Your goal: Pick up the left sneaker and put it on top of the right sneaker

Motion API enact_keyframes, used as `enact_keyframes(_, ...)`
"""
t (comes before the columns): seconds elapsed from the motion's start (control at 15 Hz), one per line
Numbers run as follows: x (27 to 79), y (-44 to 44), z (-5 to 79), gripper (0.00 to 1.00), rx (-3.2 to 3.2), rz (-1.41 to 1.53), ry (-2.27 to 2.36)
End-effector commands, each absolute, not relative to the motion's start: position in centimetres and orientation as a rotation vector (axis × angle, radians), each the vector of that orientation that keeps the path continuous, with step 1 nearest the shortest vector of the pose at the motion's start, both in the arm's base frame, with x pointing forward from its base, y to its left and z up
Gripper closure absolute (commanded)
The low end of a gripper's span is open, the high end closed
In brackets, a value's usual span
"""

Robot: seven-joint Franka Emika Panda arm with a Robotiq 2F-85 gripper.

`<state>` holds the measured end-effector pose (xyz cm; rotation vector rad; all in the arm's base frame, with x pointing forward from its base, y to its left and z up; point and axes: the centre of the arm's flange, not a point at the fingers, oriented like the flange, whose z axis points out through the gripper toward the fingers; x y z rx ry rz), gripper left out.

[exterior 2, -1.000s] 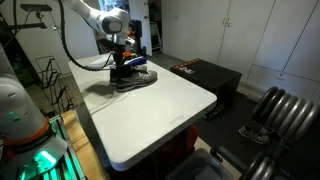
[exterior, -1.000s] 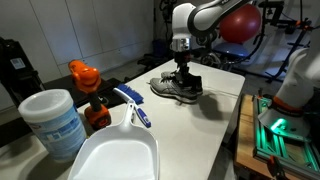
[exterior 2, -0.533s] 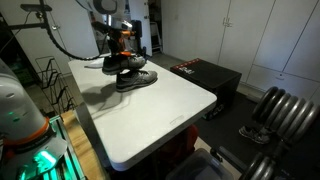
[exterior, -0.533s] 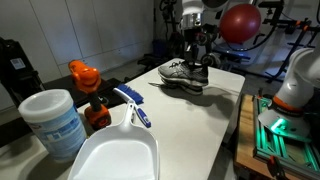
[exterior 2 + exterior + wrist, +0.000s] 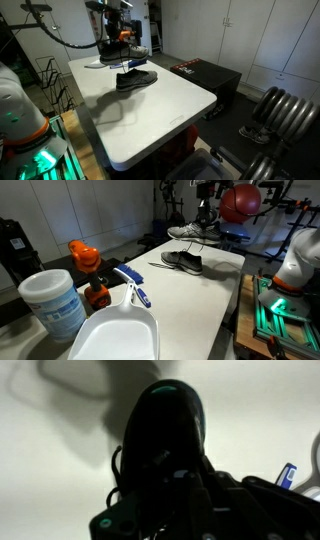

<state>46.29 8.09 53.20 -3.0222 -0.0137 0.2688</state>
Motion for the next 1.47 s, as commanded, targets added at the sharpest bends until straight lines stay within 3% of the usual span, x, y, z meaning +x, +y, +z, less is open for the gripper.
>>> enact_keyframes(0.0,49.1,7.3,52.3,0.98,-3.03,0.292,-0.129)
enact_keyframes(0.67,53.7,8.3,47.5,0.98,-2.98,0.461,-0.097)
enact_keyframes(1.4,54.5,8.2,44.1,0.98,-2.978,0.687,0.187)
